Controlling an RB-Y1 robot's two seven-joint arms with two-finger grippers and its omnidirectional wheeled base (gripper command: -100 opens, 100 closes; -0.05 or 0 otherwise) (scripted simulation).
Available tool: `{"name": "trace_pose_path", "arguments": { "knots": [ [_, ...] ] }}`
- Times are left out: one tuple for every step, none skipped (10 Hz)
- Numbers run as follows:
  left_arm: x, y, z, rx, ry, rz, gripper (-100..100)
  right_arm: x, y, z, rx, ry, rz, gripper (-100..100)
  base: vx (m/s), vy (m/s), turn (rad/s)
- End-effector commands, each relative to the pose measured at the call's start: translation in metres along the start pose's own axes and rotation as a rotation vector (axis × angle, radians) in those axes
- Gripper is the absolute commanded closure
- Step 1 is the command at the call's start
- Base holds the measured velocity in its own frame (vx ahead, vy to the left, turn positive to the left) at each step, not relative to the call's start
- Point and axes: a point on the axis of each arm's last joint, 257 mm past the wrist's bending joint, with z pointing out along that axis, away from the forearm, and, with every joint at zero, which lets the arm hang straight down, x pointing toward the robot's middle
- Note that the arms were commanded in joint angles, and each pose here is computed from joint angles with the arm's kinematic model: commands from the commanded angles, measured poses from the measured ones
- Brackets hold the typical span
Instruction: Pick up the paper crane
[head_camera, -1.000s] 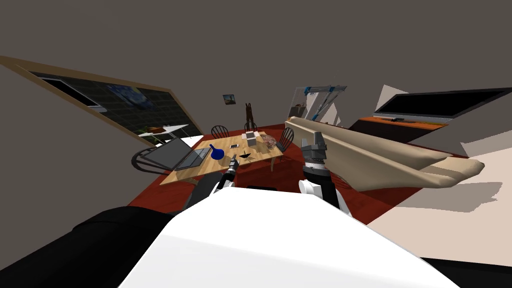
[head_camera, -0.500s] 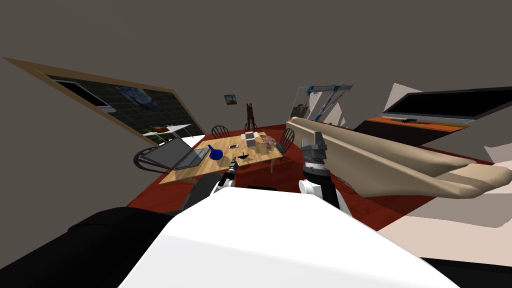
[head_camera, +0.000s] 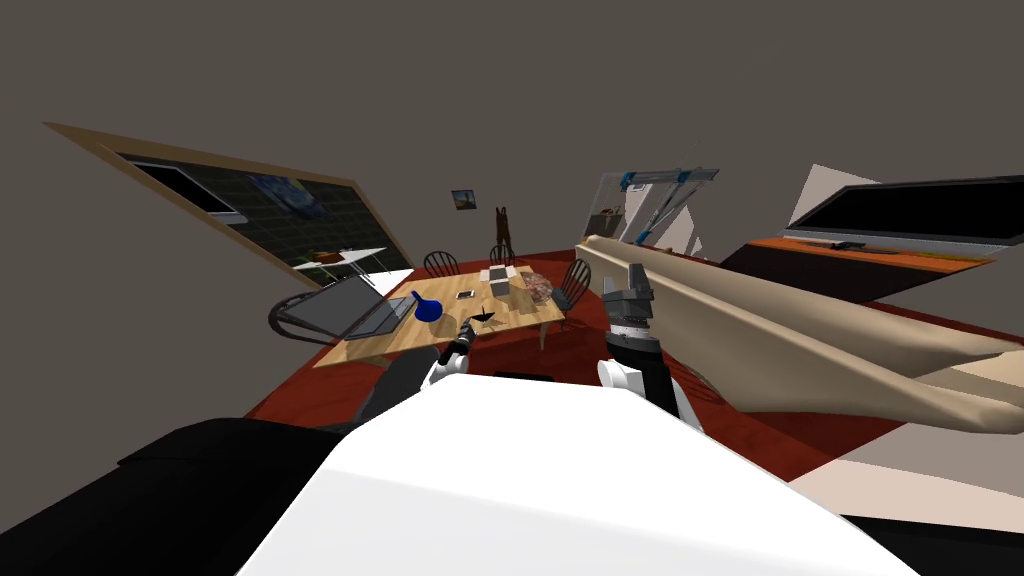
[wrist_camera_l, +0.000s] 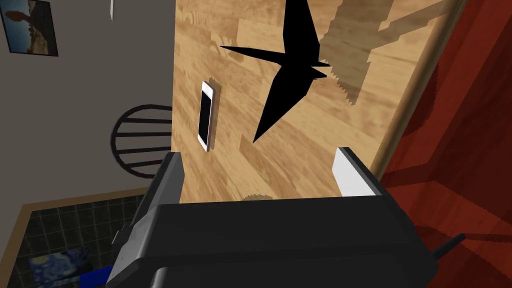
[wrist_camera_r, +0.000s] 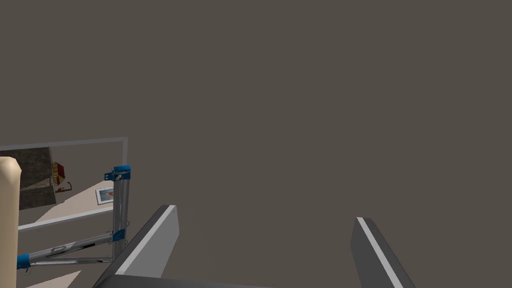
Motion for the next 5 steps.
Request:
{"name": "trace_pose_path", "arguments": {
  "knots": [
    [-0.004, 0.013, 0.006, -0.04, -0.021, -0.031, -100, 0.0, 0.0, 0.0, 0.0, 0.0, 0.0, 0, 0.094, -0.078, 0.043],
    [-0.007, 0.02, 0.009, -0.061, -0.033, -0.049, -100, 0.0, 0.0, 0.0, 0.0, 0.0, 0.0, 0, 0.115, -0.076, 0.032],
    [-0.01, 0.027, 0.011, -0.081, -0.043, -0.066, -100, 0.0, 0.0, 0.0, 0.0, 0.0, 0.0, 0, 0.118, -0.054, 0.031],
    [-0.01, 0.027, 0.011, -0.081, -0.043, -0.066, -100, 0.0, 0.0, 0.0, 0.0, 0.0, 0.0, 0, 0.072, -0.021, 0.009],
    [-0.011, 0.034, 0.012, -0.101, -0.051, -0.083, -100, 0.0, 0.0, 0.0, 0.0, 0.0, 0.0, 0, 0.061, -0.007, 0.006]
  ]
}}
